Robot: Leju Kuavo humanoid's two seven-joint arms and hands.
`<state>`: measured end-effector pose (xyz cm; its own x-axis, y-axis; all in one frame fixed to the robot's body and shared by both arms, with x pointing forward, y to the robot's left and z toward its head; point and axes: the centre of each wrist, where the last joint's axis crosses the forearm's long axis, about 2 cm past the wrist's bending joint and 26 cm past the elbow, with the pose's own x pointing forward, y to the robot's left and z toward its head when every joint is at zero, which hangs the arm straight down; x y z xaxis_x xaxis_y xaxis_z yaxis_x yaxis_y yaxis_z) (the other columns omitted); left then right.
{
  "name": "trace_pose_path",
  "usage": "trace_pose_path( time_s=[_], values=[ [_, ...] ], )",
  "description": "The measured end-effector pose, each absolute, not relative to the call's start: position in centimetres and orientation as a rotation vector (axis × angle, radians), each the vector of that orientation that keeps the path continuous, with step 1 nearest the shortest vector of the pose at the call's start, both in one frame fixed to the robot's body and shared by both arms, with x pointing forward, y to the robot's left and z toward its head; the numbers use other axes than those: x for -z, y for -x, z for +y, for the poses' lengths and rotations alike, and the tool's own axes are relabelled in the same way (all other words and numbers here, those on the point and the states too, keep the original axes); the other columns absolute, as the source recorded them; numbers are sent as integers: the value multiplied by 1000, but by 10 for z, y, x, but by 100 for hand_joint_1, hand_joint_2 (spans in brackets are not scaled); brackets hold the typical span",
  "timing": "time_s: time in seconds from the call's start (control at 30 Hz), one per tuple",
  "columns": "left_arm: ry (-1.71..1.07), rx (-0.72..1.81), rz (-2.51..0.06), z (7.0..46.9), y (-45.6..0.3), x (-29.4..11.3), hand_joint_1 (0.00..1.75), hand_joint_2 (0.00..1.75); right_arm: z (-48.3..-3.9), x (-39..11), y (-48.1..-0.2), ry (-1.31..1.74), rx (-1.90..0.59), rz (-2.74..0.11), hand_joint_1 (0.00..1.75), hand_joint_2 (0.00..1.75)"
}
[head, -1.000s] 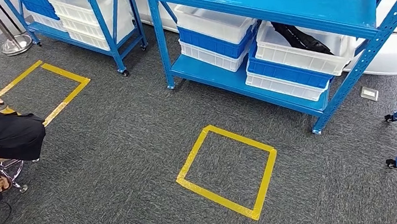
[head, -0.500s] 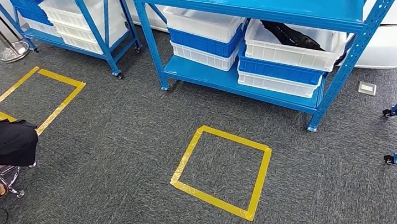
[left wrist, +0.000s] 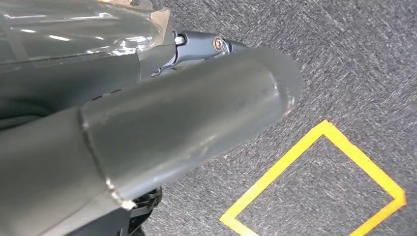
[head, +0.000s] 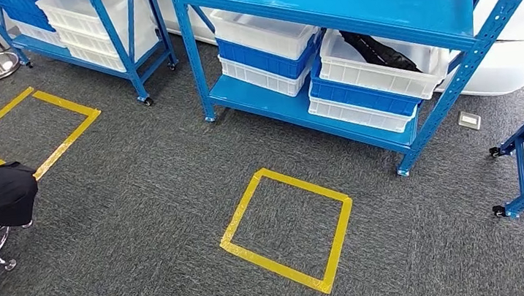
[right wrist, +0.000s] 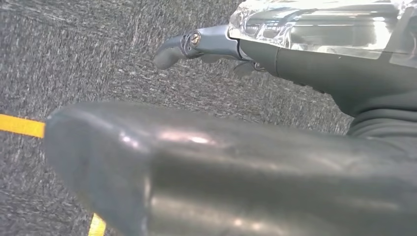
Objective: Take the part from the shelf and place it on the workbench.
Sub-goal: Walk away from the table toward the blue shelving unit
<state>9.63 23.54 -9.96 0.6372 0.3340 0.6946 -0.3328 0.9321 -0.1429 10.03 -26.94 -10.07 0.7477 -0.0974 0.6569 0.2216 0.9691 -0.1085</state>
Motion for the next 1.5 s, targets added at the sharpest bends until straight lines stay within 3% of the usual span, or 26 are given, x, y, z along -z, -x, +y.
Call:
trace_pose_path(
  time_s=[1.5],
  values=[
    [-2,-391,-801,232,-97,99,0,0,-275,101,-99,197,180,-690,0,0]
  ],
)
